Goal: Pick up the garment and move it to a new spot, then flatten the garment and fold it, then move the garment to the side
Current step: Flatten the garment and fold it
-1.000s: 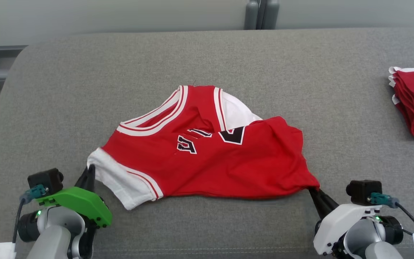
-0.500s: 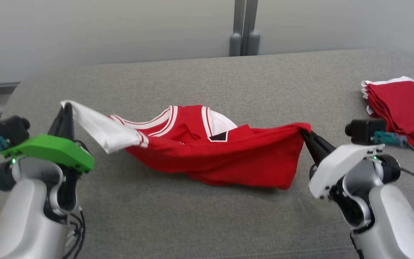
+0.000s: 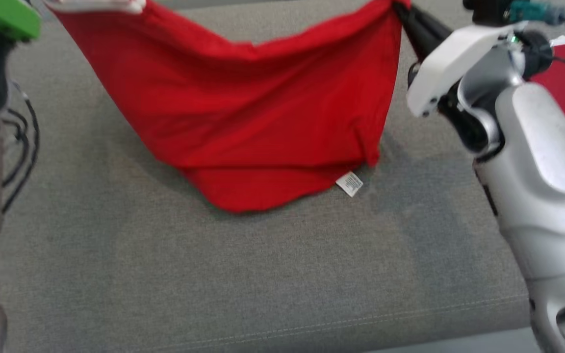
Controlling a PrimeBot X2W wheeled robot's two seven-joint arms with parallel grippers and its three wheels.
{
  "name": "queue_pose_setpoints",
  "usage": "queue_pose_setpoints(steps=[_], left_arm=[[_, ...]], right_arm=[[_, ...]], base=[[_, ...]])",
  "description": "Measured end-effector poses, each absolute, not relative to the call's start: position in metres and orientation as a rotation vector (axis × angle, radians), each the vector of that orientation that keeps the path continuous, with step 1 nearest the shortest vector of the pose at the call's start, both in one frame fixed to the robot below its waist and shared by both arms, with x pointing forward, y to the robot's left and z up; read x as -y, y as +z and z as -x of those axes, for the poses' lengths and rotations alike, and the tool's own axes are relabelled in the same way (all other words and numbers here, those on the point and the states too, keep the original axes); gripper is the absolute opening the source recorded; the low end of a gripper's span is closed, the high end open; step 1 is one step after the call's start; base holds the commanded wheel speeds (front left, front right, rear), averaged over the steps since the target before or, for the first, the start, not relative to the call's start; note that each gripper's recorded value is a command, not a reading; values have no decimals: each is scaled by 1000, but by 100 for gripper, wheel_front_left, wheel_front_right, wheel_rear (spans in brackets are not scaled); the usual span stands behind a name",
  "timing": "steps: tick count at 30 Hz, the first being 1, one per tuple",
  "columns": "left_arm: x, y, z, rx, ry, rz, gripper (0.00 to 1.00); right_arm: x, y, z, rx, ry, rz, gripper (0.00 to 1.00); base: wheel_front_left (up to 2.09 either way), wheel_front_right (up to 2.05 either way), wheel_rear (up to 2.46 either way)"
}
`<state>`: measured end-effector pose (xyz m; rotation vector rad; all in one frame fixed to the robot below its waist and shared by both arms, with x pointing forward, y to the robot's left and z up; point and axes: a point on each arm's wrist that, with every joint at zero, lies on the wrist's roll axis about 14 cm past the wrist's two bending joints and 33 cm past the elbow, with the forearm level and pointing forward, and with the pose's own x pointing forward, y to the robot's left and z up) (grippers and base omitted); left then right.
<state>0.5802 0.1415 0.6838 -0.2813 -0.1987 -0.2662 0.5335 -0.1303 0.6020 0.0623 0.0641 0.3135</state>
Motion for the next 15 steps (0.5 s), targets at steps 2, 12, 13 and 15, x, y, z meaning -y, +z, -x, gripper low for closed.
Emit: queue_pose_setpoints(steps=[2,12,13,15], left_arm=[[-138,702,-598,249,-279,272,0],[-147,742,-676,434,-231,263,0],[-149,744,-681,450,-223,276,0],[-150,748,-690,487,-210,282,0]], right_arm=[[137,613,-555,-20,298,-21,0],[169,640,-644,164,195,86,0],[171,641,-650,175,185,101,0],[178,648,-660,215,162,109,0]], base=[[0,0,0],[0,0,0],[0,0,0],[0,0,0]])
